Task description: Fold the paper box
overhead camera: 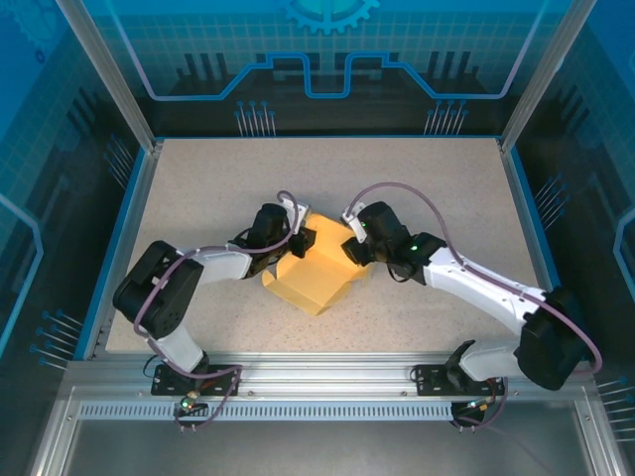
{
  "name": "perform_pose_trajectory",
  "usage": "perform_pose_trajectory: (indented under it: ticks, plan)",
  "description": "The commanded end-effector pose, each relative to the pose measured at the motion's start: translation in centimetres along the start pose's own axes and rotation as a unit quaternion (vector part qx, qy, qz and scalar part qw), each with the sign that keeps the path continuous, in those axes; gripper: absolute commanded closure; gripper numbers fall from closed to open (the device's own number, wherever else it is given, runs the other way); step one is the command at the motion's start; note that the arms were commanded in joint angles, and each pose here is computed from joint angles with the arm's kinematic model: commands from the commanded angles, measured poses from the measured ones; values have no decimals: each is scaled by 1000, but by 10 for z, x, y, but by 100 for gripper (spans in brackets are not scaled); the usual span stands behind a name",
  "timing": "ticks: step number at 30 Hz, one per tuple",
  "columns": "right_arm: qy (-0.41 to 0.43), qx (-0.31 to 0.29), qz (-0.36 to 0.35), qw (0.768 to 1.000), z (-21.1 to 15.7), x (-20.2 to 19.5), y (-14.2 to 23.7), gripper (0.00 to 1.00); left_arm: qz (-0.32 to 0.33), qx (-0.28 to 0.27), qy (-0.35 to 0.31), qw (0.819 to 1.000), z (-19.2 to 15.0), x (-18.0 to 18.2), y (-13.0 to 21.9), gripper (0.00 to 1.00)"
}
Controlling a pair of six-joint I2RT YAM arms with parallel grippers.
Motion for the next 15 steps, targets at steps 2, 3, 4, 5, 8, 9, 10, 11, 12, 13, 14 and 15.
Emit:
perform_pose_trajectory:
  ticks: [2,3,4,5,8,9,10,11,12,13,14,15]
  plan:
    - [-62,-25,40,997,6,-14,36,46,56,-16,60,997,2,7,17,86]
    - [-76,-26,48,996,4,-18,42,44,59,-15,63,996,2,7,19,86]
    - [-88,-26,59,994,3,-21,48,41,64,-16,65,996,3,7,21,86]
    - [-98,-24,65,993,2,-24,52,37,68,-14,64,996,3,6,22,86]
    - [-110,-8,59,992,2,-29,59,34,80,-13,63,995,6,5,25,86]
    - [-115,-4,59,992,6,-30,61,34,84,-13,62,994,7,5,26,86]
    - [-122,0,62,991,9,-29,62,34,88,-12,61,994,7,4,27,86]
    - [-128,1,65,990,13,-28,62,34,94,-10,61,994,8,5,27,86]
    - [-127,0,75,989,17,-23,62,35,99,-9,60,993,9,5,27,86]
    - [-122,-1,83,989,21,-16,63,35,106,-8,60,993,10,5,28,85]
    - [-114,-1,87,990,23,-10,63,35,110,-8,59,992,11,5,29,85]
    - [-106,-1,94,990,26,-2,63,35,115,-7,58,992,11,5,29,85]
Point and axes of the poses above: each hand's point on the last joint's axis, 136 mm out from that joint toward the fingers, its own y axis back along the fingers, its own x axis along the line the jaws close on, z = x × y, the point moved 7 cm from there along y, back along the fingers, and after that the axes turned 2 degrees about y, right-handed, at the moved point
